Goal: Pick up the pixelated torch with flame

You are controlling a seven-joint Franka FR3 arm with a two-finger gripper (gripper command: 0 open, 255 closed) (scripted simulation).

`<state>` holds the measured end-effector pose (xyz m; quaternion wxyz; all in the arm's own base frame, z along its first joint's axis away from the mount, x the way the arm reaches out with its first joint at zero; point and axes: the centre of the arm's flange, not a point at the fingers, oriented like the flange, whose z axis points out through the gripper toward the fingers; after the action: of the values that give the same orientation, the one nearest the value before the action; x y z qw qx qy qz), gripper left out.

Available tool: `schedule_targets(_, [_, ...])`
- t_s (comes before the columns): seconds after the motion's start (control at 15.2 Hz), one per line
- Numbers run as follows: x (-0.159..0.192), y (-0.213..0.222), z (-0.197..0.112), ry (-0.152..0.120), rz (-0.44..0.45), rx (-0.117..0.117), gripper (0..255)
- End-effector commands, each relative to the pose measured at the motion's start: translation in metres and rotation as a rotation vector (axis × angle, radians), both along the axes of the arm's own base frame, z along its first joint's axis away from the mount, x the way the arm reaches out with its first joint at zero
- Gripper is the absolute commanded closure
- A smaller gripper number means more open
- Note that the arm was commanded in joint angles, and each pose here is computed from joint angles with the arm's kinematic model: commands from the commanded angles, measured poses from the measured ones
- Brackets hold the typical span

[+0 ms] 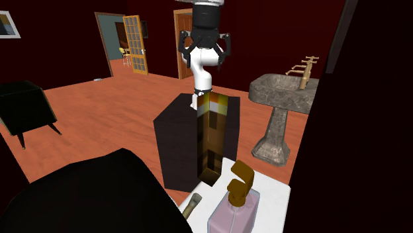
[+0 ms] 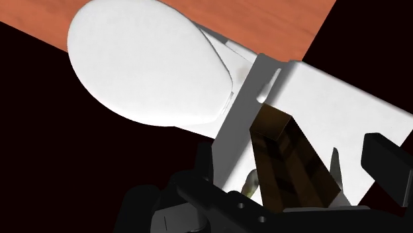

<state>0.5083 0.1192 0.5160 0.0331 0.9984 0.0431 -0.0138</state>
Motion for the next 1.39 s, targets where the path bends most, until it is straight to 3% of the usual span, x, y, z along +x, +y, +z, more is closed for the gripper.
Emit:
schedule_targets(0.0, [0.022, 0.012, -0.008, 0.001, 0.002, 0.003, 0])
schedule_targets(0.4, [0.09, 0.047, -0.031, 0.004, 0.007, 0.008, 0])
schedule_targets(1.06, [0.092, 0.048, -0.072, 0.004, 0.007, 0.009, 0])
schedule_targets(1.12, [0.092, 0.049, -0.072, 0.004, 0.007, 0.009, 255])
schedule_targets(1.32, [0.092, 0.049, -0.072, 0.004, 0.007, 0.009, 255])
